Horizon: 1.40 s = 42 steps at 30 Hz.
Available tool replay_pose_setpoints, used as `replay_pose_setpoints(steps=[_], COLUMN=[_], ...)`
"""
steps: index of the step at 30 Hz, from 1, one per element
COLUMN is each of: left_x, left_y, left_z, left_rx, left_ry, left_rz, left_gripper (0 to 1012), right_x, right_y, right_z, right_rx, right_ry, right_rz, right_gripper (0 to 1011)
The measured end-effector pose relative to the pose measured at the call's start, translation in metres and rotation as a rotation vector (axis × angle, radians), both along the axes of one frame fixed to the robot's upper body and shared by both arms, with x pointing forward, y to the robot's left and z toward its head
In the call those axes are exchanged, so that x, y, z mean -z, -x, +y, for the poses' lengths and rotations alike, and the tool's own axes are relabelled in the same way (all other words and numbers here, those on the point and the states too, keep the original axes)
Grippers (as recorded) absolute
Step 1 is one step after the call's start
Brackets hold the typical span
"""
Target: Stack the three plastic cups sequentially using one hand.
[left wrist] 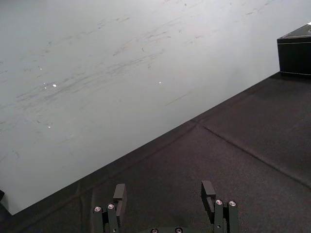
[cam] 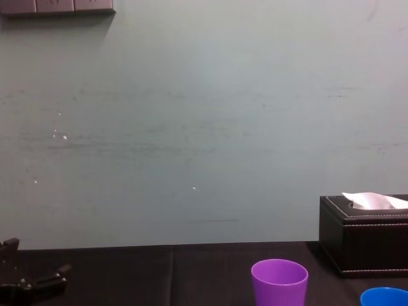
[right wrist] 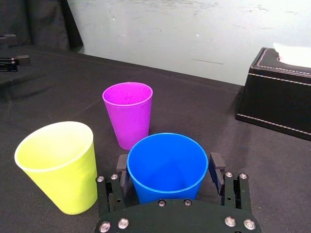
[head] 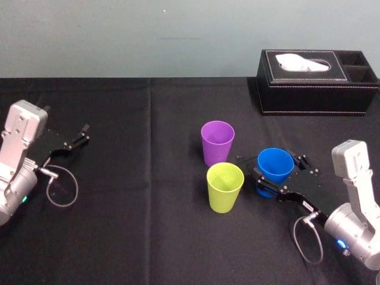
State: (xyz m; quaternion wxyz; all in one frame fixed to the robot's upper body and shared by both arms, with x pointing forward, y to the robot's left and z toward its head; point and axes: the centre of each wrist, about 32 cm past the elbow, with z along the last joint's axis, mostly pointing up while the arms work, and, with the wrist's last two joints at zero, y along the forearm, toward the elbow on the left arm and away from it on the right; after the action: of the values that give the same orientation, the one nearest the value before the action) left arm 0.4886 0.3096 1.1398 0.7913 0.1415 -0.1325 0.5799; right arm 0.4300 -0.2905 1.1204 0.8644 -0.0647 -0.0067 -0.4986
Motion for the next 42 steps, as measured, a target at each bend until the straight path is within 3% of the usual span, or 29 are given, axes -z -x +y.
replay_pose_setpoints(steps=[7, 17, 26, 33, 42], left_x=[0.0, 0.0, 0.0, 0.0, 0.0], left_y=[0.0, 0.0, 0.0, 0.0, 0.0], left_z=[0.0, 0.0, 0.0, 0.0, 0.0], left_rx=[0.0, 0.0, 0.0, 0.0, 0.0], left_ry=[0.0, 0.0, 0.0, 0.0, 0.0], left_rz=[0.0, 0.0, 0.0, 0.0, 0.0], left_gripper=[1011, 1011, 1011, 1011, 1011], right_x=[0.0, 0.0, -0.001, -0.011, -0.043], right_y=[0.001, 0.001, 0.001, -0.006, -0.027], right_z=[-0.001, -0.001, -0.001, -0.001, 0.0], right_rx=[-0.001, -0.001, 0.0, -0.006, -0.053], right_ry=[0.0, -0.002, -0.005, 0.001, 0.002], right_rz=[0.001, 0.001, -0.005, -0.032, -0.039], right_gripper=[1003, 800, 750, 726, 726])
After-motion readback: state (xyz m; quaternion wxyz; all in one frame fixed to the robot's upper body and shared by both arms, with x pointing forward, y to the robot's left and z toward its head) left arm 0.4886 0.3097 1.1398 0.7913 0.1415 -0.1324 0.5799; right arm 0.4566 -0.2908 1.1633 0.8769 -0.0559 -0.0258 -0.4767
